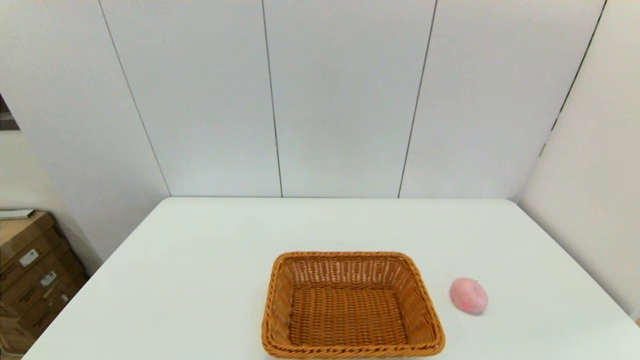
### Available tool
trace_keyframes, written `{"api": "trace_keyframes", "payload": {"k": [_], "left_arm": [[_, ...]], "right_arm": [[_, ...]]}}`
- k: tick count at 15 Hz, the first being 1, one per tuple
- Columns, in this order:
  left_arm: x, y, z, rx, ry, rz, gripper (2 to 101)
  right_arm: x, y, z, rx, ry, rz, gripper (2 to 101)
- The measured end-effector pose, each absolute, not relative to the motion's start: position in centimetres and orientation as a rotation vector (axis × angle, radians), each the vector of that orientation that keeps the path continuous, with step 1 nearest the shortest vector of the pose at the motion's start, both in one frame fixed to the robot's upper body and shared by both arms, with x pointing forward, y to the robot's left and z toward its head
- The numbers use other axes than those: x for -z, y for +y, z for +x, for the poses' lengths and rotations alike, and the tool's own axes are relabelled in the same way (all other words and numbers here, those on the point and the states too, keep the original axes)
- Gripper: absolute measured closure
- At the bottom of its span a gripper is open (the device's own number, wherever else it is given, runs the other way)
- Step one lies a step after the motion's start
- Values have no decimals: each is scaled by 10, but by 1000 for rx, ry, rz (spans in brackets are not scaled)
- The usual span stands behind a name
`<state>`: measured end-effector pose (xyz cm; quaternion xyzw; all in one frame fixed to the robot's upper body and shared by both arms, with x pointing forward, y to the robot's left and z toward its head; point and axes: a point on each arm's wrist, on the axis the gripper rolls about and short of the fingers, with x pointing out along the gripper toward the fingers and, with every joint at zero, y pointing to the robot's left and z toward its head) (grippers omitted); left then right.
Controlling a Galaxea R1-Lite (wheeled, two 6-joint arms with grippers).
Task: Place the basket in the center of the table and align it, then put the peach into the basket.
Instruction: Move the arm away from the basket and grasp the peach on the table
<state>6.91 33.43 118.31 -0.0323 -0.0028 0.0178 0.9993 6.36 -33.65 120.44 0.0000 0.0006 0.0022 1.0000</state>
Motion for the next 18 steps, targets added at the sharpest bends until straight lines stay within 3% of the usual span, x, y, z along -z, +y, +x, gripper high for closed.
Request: {"api": "trace_keyframes", "payload": {"k": [3,7,12,18], "left_arm": [[-1183,334,69,-35,-5,-64,54],[-1183,334,69,-35,-5,-63,54],[-1183,334,69,-36,-5,-63,54],[-1183,334,69,-36,-5,-68,54]], "right_arm": [[-1230,-336,80,-4,195,-2,52],[-1254,-336,159,0,560,-7,52],[-1221,-321,275,-45,898,-62,52],[-1178,-295,346,-105,1021,-113,52]]}}
